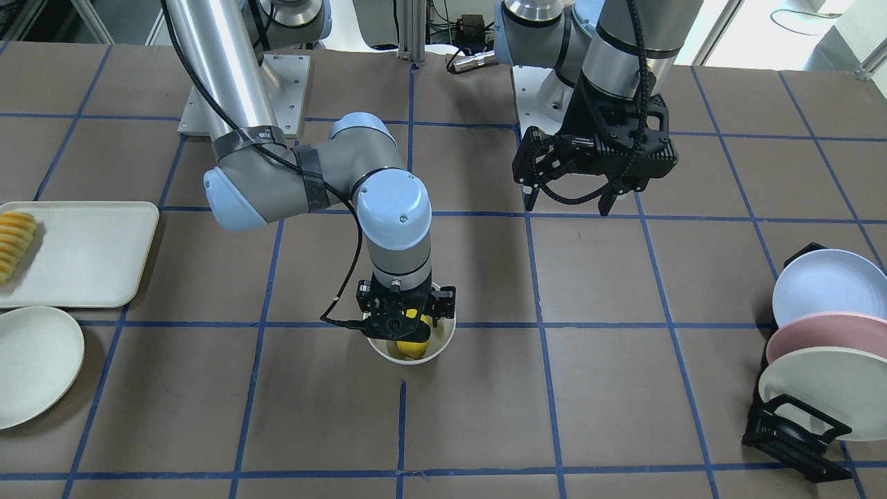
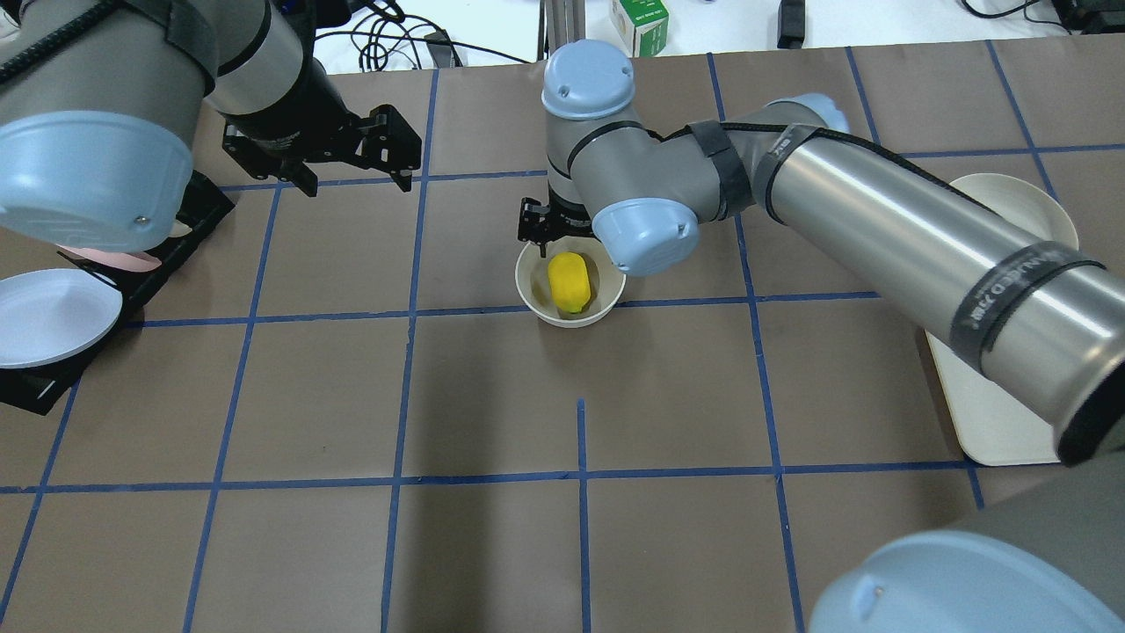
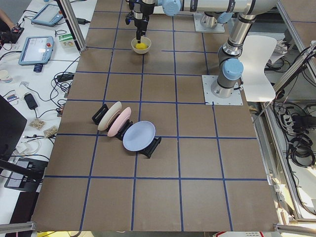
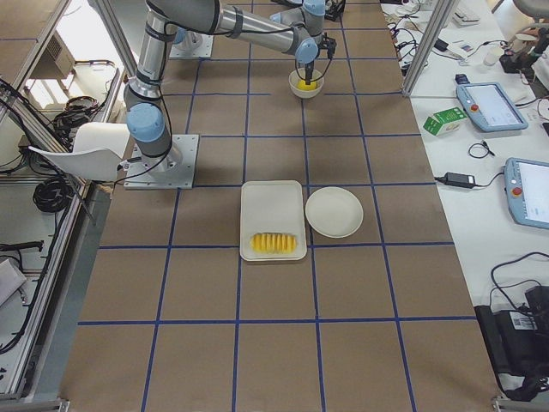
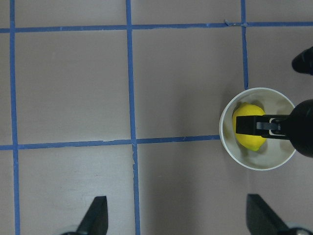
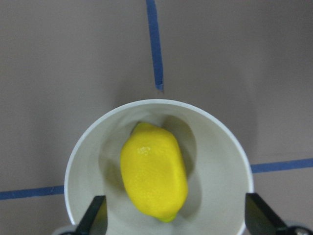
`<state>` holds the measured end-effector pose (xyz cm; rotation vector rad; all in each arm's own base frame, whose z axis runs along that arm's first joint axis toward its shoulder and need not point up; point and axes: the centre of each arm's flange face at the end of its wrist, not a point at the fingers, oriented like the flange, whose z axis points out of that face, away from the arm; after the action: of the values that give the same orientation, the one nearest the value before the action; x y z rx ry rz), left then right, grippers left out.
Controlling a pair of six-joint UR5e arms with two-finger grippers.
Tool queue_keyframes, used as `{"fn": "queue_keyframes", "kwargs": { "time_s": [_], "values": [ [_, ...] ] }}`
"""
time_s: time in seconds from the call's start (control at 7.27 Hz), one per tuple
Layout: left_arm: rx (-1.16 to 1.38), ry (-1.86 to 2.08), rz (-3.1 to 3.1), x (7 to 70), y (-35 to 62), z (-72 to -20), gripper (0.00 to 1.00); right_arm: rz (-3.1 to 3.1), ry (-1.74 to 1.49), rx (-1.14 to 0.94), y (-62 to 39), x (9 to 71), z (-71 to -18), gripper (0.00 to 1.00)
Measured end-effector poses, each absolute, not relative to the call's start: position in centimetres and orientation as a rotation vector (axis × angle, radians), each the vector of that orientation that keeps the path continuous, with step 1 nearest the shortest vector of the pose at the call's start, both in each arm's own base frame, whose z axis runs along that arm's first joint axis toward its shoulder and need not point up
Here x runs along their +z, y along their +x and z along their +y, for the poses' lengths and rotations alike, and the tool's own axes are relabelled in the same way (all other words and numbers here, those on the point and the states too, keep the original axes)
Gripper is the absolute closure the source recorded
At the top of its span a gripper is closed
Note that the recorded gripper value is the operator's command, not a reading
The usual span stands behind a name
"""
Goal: Place bowl and put lemon in it
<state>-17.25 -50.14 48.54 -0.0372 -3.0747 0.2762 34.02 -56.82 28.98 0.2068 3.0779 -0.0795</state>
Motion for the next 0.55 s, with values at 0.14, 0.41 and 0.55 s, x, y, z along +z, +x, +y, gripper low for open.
{"fn": "queue_keyframes", "kwargs": {
  "time_s": [0.14, 0.41, 0.55],
  "values": [
    [0.278, -0.036, -3.075, 48.6, -17.2, -50.1, 0.0, 3.077, 0.254, -0.082, 30.6, 32.3, -57.0, 0.0],
    [0.28, -0.038, -3.074, 48.7, -17.2, -50.1, 0.0, 3.103, 0.256, -0.037, 22.0, 38.4, -56.4, 0.0],
    [0.282, -0.039, -3.075, 48.7, -17.2, -50.1, 0.0, 3.121, 0.26, 0.004, 18.0, 40.8, -55.4, 0.0]
  ]
}}
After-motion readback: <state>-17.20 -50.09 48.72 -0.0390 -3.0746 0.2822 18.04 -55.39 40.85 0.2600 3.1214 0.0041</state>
